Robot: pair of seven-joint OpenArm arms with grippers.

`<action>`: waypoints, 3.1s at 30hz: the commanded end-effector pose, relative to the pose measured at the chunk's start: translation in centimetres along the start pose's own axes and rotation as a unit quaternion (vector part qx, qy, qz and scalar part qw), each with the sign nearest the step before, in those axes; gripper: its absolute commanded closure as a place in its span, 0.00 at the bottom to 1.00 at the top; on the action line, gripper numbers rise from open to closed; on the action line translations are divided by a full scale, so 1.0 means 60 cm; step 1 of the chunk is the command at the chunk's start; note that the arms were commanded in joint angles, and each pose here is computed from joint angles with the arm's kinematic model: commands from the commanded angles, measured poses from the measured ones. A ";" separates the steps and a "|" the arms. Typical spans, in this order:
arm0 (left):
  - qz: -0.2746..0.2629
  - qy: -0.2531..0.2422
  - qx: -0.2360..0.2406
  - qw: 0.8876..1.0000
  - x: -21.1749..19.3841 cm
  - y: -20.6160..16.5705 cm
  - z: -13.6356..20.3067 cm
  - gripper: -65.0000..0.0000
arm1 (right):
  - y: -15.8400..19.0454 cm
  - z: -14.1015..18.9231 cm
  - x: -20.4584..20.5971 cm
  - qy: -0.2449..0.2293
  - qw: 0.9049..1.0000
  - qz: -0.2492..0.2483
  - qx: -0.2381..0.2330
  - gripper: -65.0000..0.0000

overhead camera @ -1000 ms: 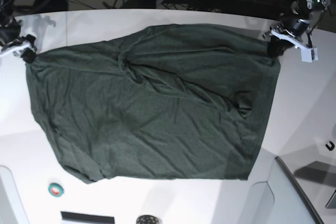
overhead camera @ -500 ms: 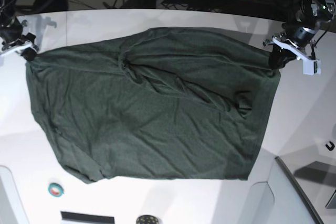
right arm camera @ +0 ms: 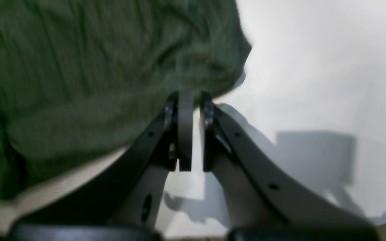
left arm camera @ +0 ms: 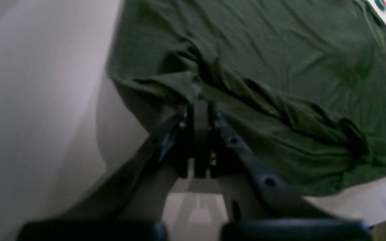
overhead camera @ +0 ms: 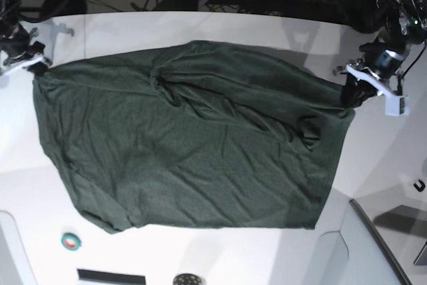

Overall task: Layout the t-shirt on the table in an organized manner, then fold the t-shirt properly
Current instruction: 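Lift the shirt edge with both grippers and pull it taut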

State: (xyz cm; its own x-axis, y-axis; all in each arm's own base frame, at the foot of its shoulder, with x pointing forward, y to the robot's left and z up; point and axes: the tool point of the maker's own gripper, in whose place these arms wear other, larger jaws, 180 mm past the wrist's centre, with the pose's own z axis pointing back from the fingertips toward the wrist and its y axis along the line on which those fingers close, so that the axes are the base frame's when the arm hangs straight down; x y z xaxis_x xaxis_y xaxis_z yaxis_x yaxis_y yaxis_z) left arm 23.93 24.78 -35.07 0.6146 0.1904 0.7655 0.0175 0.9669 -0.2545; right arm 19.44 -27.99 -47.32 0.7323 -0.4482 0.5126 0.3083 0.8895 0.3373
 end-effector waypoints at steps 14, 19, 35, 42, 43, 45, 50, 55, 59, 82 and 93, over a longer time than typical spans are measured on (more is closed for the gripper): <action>0.002 -0.031 0.025 0.999 0.033 0.027 0.024 1.00 | 0.009 0.011 -0.004 -0.031 0.999 -0.024 0.004 0.50; -0.004 -0.038 0.026 0.999 0.041 0.025 0.027 1.00 | 0.017 -0.012 -0.017 -0.018 0.999 -0.044 0.017 0.54; -0.004 -0.037 0.025 0.999 0.041 0.023 0.027 1.00 | 0.047 -0.032 -0.031 0.003 0.999 -0.037 0.040 0.64; -0.004 -0.037 0.025 0.999 0.041 0.023 0.027 1.00 | 0.048 -0.031 -0.047 0.029 0.998 -0.036 0.041 0.65; -0.004 -0.037 0.025 0.999 0.041 0.023 0.027 1.00 | 0.048 -0.031 -0.047 0.029 0.998 -0.036 0.041 0.65; -0.003 -0.038 0.024 0.999 0.041 0.023 0.026 1.00 | 0.049 -0.031 -0.047 0.029 0.998 -0.036 0.041 0.72; -0.003 -0.038 0.024 0.999 0.041 0.023 0.026 1.00 | 0.050 -0.029 -0.053 0.046 0.998 -0.032 0.042 0.97; -0.003 -0.042 0.023 0.999 0.046 0.021 0.025 1.00 | 0.063 -0.030 -0.046 0.068 0.996 -0.022 0.048 0.97; -0.001 -0.048 0.021 0.999 0.053 0.019 0.019 1.00 | 0.070 -0.020 -0.018 0.063 0.997 -0.003 0.045 0.97; 0.125 -0.029 0.013 0.992 0.054 0.046 -0.067 1.00 | 0.110 -0.047 0.069 0.069 0.995 -0.047 0.047 0.98; 0.153 -0.028 0.023 0.988 0.040 0.069 -0.067 1.00 | 0.094 -0.017 0.030 0.093 0.994 -0.052 0.025 0.77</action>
State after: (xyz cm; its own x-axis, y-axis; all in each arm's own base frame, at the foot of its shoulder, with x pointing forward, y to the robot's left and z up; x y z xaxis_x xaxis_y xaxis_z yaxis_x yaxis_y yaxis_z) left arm 27.90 27.96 -38.13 0.5751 0.4990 0.6483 -0.2251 0.8584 -0.4610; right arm 22.26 -23.56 -46.08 0.8087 -0.5111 0.2911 0.3788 0.8312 0.4071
